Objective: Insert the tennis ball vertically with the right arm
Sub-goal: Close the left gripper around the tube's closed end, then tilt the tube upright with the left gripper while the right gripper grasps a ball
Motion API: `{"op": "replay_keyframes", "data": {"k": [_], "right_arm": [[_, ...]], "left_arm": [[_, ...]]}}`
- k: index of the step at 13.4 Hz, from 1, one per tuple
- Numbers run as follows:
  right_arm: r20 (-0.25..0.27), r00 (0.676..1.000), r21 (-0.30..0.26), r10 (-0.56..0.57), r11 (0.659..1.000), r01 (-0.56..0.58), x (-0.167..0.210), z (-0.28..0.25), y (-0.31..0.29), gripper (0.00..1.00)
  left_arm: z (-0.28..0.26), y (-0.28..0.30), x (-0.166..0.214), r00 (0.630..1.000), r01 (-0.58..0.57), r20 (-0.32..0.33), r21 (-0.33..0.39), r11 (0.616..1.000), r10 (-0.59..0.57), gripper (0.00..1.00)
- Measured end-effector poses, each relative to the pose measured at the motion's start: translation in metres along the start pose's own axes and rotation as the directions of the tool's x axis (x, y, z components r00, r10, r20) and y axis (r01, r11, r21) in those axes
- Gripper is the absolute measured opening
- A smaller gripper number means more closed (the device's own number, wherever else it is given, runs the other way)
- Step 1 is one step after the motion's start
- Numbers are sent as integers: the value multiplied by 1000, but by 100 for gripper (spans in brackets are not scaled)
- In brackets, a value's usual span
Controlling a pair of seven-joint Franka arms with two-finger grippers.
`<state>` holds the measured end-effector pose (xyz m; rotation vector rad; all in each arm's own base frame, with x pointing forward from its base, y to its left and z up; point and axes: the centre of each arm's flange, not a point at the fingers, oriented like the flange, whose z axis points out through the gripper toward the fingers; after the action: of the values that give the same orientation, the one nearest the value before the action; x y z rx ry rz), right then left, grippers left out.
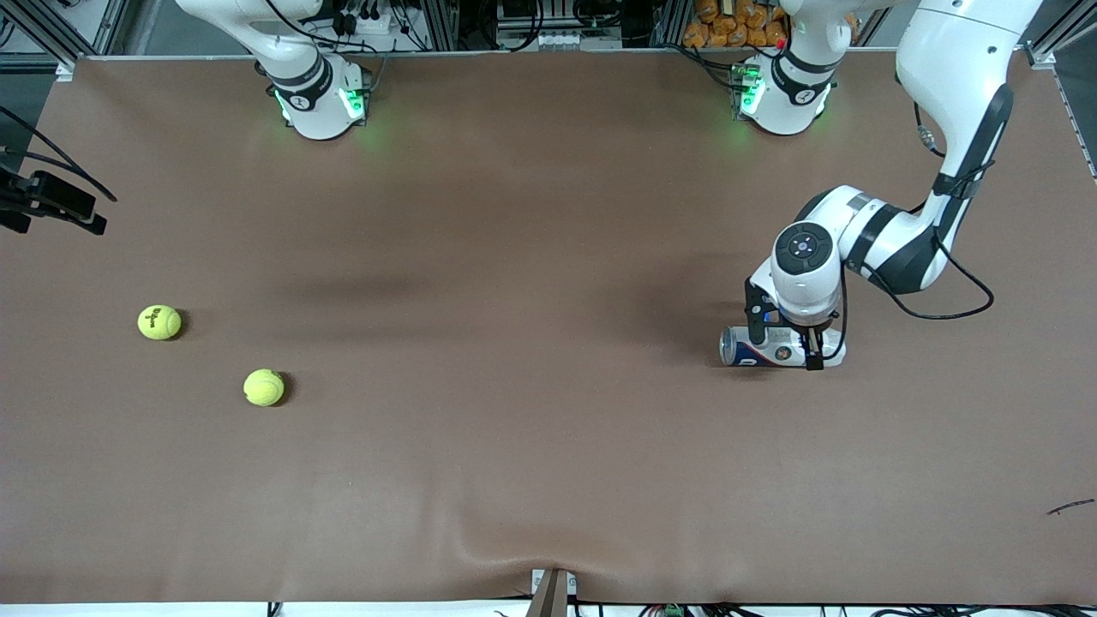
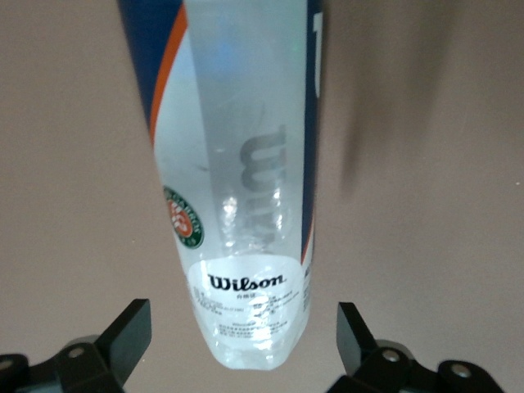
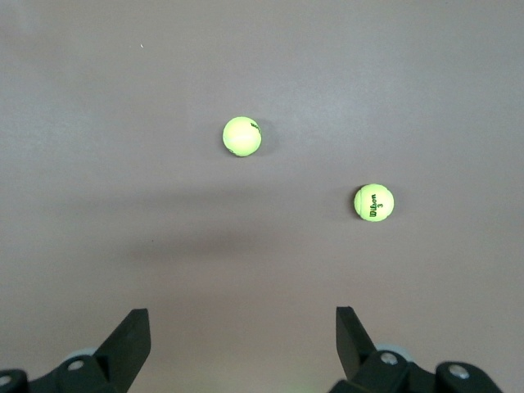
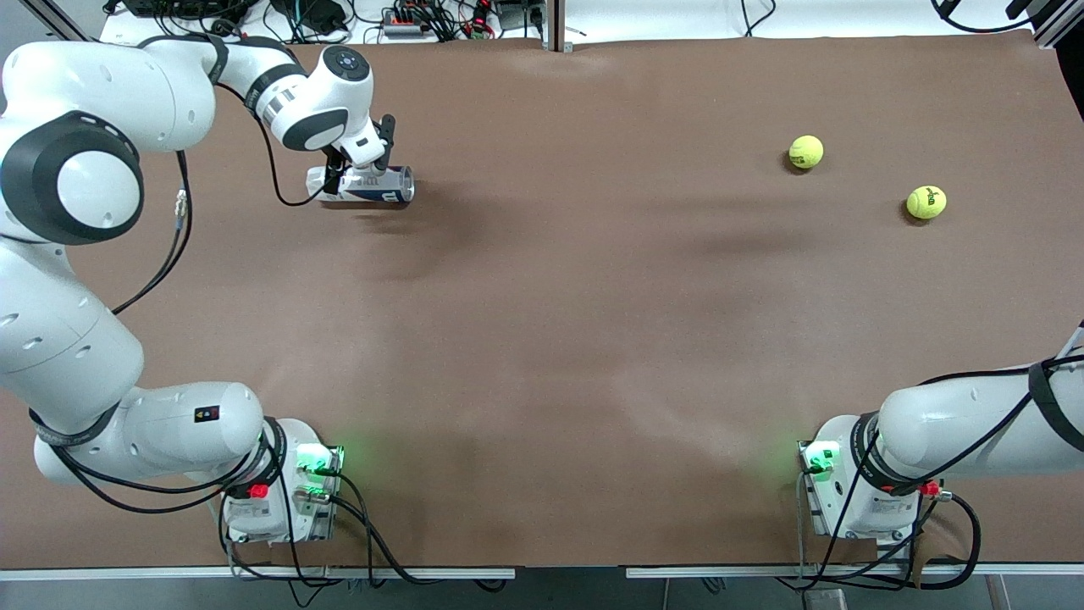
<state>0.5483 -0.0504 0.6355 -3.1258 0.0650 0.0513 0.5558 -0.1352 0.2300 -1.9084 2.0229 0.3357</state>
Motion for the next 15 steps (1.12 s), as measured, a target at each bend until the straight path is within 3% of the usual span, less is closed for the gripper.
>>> {"op": "replay_keyframes", "data": {"k": [4, 11, 15], "right_arm": [[0, 1000, 0, 1, 1000, -1, 0, 0, 0, 100], [13, 1000, 0, 0, 1000, 0, 4, 7, -1, 100], [63, 998, -2, 1, 1000, -1, 22, 39, -1, 100]], "left_arm": [[10, -2, 6, 1000, -9, 3, -21, 1000, 9, 100], [-4, -12, 29, 995, -44, 84, -54, 998, 49, 100], [12, -12, 29, 992, -38, 121, -50, 998, 44, 100]]}}
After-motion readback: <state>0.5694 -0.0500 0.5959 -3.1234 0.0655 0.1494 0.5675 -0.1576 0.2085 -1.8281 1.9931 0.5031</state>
